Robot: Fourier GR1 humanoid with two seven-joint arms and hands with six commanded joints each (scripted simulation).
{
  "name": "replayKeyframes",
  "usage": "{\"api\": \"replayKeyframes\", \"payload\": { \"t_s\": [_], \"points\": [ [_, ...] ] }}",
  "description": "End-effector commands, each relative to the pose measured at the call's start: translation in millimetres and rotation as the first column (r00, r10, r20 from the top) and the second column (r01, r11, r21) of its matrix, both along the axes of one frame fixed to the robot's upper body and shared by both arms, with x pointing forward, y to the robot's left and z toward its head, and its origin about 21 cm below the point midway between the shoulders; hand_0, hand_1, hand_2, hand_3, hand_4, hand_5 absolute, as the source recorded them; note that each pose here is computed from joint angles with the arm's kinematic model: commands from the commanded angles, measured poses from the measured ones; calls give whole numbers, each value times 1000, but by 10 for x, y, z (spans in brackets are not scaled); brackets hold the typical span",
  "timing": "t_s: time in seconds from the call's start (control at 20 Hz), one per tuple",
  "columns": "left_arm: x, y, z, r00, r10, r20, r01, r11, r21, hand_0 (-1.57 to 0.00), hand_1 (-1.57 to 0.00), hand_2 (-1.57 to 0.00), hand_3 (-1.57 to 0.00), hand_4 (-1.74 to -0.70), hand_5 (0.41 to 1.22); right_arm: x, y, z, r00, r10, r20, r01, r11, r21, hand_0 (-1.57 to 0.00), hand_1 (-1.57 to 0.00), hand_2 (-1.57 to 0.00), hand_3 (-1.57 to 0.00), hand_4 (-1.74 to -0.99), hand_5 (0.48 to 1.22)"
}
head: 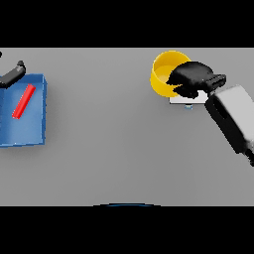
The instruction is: Pick up the red beaker and tilt it to pour out 1 green nut into yellow bowl. Pick up the yellow bowl and place it on the metallic measuring scale.
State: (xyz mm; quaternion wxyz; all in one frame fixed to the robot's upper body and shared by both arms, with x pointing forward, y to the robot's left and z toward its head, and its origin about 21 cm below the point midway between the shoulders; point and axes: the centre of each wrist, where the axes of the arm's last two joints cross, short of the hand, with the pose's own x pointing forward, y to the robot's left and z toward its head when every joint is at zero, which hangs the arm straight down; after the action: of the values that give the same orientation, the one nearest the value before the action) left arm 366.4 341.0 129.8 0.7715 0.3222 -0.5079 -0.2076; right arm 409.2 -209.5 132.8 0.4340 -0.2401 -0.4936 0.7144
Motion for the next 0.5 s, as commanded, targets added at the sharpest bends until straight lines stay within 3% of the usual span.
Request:
{"api": "replayKeyframes", "payload": {
  "t_s": [0.0, 0.15, 0.45],
  "points": [
    [-14, 10, 33, 1000, 3, 10, -3, 1000, -9, 1, 1, 1, 1, -808, 752, 32, -42, -3, 1000, 10, -4, -10, 1000, 5, -1565, -1554, -1571, -1328, -1725, 1221],
    [-71, -29, 55, 1000, 8, -1, -8, 1000, -7, 1, 1, 1, 1, -819, 762, 118, -311, -147, 991, -135, -10, 134, 991, -26, -1540, -1460, -1525, -1446, -1727, 1221],
    [-66, -33, 18, 999, 31, -20, -31, 999, -16, 1, 1, 1, 1, -842, 775, 205, -516, -291, 979, -201, -32, 200, 979, -31, -1500, -1344, -1429, -1538, -1730, 1221]
  ]
}}
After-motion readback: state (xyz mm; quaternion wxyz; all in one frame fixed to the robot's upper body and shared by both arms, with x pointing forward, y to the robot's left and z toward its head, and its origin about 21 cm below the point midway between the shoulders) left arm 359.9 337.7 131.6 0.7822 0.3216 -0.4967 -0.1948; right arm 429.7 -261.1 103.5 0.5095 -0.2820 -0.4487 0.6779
